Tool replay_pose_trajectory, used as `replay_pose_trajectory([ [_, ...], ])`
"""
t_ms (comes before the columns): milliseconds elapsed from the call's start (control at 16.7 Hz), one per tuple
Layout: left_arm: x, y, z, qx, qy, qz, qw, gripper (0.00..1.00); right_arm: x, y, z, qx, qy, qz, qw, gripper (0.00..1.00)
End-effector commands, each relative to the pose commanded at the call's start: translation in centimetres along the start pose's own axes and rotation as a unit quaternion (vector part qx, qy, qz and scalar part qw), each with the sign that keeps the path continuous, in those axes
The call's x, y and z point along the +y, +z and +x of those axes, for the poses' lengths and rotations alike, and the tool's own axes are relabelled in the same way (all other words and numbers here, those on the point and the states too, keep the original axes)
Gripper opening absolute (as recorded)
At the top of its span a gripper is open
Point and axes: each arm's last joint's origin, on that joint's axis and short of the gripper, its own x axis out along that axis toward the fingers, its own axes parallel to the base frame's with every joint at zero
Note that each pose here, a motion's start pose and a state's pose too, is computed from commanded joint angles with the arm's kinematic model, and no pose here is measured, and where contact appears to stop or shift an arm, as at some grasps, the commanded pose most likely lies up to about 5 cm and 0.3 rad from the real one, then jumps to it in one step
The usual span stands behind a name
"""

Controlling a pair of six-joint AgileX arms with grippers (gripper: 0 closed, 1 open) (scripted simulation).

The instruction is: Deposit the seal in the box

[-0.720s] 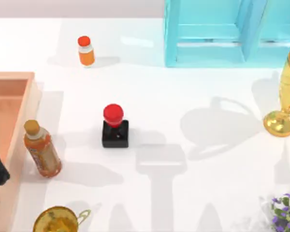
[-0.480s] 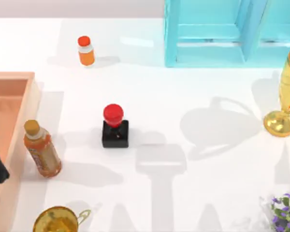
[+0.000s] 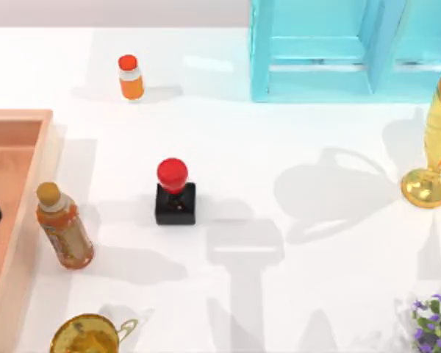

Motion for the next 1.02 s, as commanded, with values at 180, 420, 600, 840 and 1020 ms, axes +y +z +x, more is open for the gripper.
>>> replay_pose_trajectory([
  [180, -1.1, 3.7, 2.3, 0.111, 0.028, -0.033, 0.993, 1.0, 0.0, 0.0, 0.0, 0.0, 0.0, 0.0, 1.0, 1.0],
  [420, -3.6, 7.4, 8.1, 0.267, 0.06, -0.049, 0.961, 1.0, 0.0, 0.0, 0.0, 0.0, 0.0, 0.0, 1.0, 1.0],
  [600, -6.5, 8.4, 13.3, 0.369, 0.076, -0.038, 0.925, 1.0, 0.0, 0.0, 0.0, 0.0, 0.0, 0.0, 1.0, 1.0],
  [840, -11.8, 8.0, 18.7, 0.469, 0.077, -0.002, 0.88, 1.0, 0.0, 0.0, 0.0, 0.0, 0.0, 0.0, 1.0, 1.0],
  [1020, -16.2, 7.3, 20.7, 0.516, 0.062, 0.033, 0.853, 1.0, 0.0, 0.0, 0.0, 0.0, 0.0, 0.0, 1.0, 1.0],
])
